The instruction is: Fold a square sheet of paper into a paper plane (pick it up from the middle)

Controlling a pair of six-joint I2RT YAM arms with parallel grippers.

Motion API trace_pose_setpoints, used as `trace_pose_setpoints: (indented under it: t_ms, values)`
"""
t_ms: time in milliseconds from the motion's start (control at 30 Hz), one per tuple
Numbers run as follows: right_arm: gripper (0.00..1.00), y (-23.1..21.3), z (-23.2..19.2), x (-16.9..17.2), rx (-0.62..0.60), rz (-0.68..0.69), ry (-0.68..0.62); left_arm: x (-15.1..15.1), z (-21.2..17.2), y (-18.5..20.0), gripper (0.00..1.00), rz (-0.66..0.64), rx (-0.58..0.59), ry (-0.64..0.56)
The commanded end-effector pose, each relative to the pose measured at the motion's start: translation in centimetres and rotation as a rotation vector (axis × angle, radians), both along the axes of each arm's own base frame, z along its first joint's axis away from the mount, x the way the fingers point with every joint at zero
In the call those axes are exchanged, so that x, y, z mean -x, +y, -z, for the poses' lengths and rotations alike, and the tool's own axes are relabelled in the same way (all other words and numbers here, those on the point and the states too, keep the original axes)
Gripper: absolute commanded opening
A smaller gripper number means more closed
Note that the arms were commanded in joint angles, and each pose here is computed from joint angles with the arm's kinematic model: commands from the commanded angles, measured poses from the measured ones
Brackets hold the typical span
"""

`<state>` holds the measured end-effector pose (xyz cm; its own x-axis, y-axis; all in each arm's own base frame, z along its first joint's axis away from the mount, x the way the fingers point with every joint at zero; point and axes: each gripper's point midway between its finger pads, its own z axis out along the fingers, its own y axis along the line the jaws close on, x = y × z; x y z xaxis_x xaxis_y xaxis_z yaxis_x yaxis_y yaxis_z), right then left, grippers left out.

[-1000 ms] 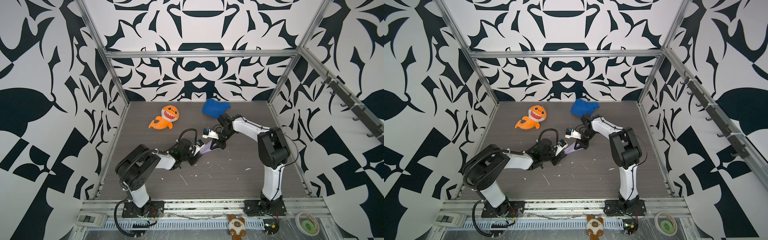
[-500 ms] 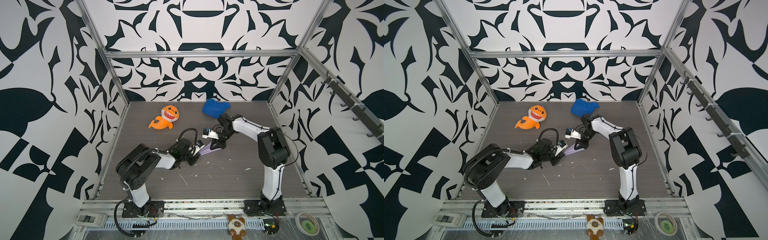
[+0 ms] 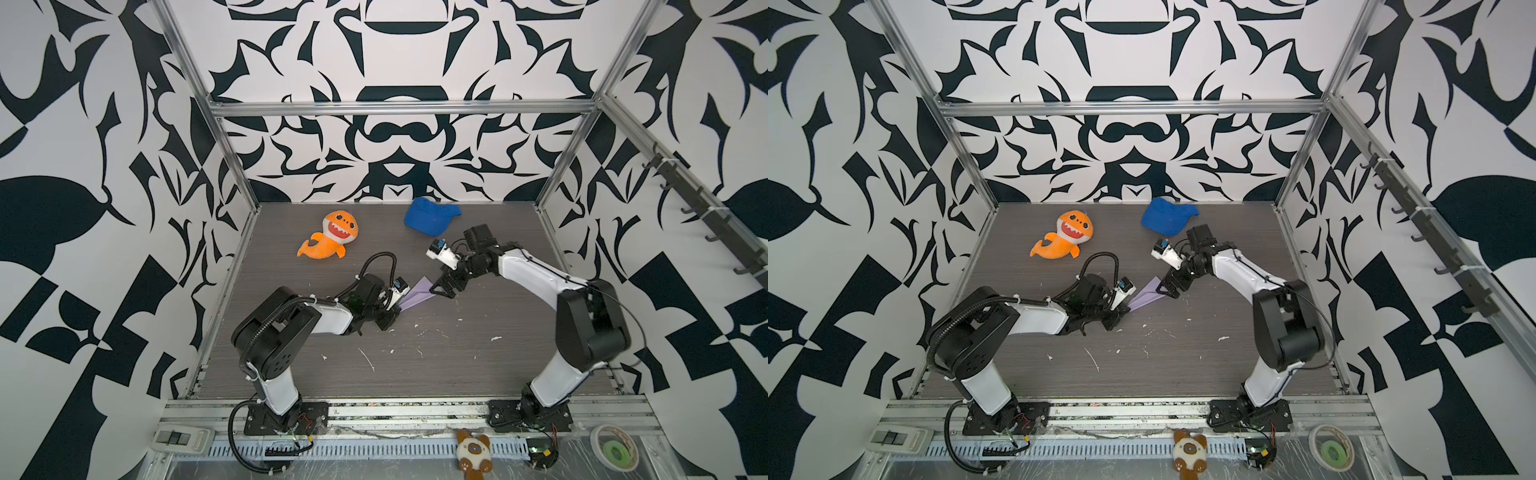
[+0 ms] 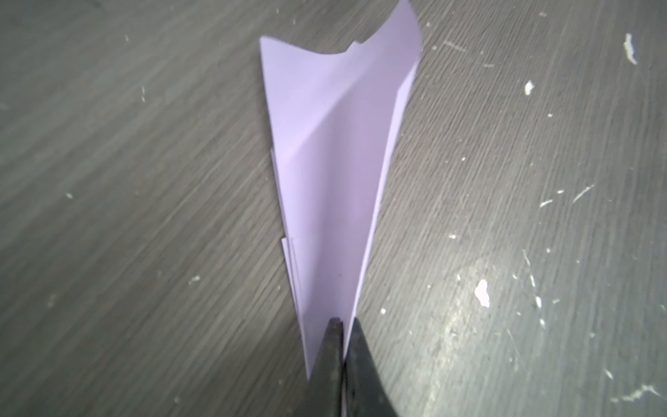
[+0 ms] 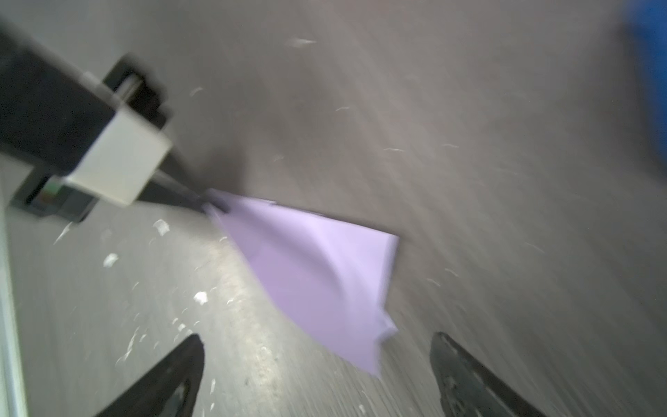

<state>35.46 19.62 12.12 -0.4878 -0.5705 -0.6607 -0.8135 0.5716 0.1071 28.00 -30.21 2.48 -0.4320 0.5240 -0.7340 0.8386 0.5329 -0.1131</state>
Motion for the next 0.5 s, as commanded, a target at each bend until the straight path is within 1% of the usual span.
trace_pose_setpoints:
  t_ms: [0,67,100,167,267,367,433,467]
  values:
    - [1.00,-2.7,-5.3,-5.0,-0.083,0.400,-0.203,0.2,0.6,0.3,0.08,-0.050,-0.017,0.106]
    - [1.00,-4.9,-6.2,-5.2,-0.085,0.575,-0.200,0.4,0.7,0.2,0.07,-0.062,-0.023,0.141]
    - [1.00,-5.4,-6.2,-4.9,-0.081,0.609,-0.186,0.5,0.6,0.2,0.07,-0.068,-0.024,0.161]
    - [1.00,-5.6,-5.9,-4.0,-0.089,0.621,-0.163,0.7,0.6,0.1,0.06,-0.075,-0.028,0.194]
    - [1.00,-5.3,-5.6,-2.7,-0.165,0.641,-0.139,1.0,0.7,0.1,0.06,-0.086,-0.033,0.239]
    - [1.00,-5.3,-4.8,-1.6,-0.215,0.683,-0.075,1.2,0.8,0.2,0.05,-0.100,-0.035,0.268]
    - [1.00,-4.6,-4.1,-0.6,-0.242,0.656,-0.009,1.2,1.1,0.2,0.05,-0.109,-0.032,0.278]
    - [0.97,-3.7,-3.8,0.0,-0.275,0.623,0.034,1.2,1.1,0.2,0.05,-0.116,-0.027,0.282]
